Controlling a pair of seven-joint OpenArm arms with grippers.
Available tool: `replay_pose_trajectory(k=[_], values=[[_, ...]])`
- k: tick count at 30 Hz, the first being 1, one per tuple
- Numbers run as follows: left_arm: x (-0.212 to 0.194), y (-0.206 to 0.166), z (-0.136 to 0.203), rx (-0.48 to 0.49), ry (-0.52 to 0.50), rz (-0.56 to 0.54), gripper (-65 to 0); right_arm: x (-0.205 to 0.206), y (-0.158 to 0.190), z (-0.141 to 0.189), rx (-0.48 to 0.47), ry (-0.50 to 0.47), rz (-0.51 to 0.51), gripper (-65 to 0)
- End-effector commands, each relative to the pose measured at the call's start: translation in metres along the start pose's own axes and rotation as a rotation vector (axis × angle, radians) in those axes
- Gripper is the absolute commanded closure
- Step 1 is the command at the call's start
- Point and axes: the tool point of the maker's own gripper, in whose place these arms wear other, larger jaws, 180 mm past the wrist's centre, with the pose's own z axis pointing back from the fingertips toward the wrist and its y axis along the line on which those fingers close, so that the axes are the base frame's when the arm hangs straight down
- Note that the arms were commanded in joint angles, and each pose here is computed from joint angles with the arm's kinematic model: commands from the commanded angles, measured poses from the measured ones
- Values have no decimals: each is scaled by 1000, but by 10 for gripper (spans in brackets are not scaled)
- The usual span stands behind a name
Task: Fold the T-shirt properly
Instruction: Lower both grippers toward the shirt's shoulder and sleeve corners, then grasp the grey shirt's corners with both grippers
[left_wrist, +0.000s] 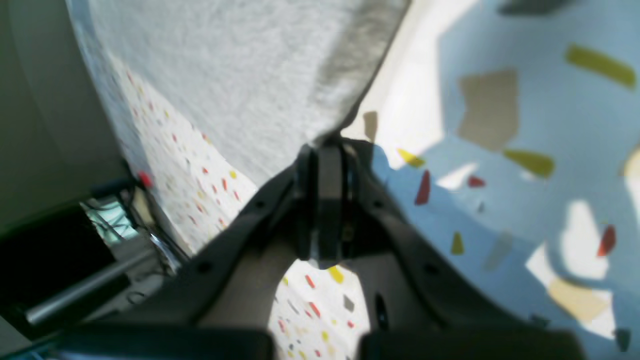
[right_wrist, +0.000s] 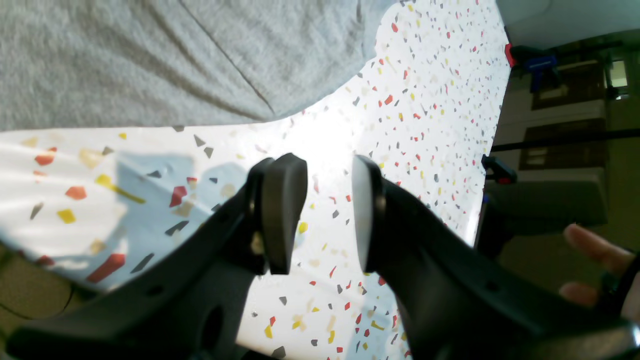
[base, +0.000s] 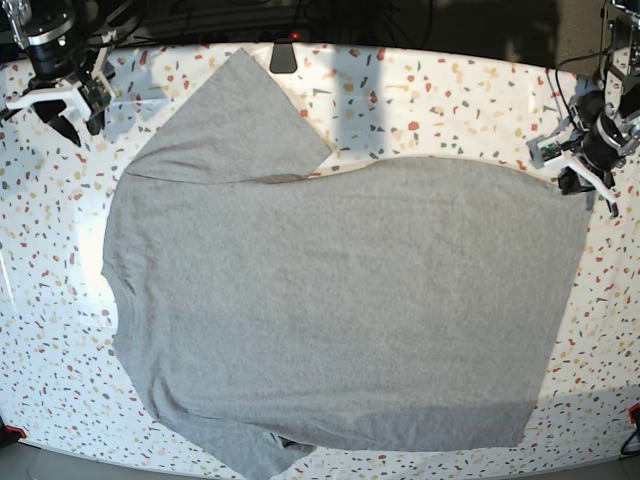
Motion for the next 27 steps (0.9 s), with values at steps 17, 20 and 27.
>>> replay_pose_trajectory(k=[17,20,27], values=[[-12,-17,-1,-71,68,107,0,-10,17,-12,198,-31,244,-361],[-11,-15,-1,-66,65,105,0,-12,21,-18,228,-54,270,-361],[-10,-13,0,-62,66,103,0,-3,54,-34,321,-107,276,-361]])
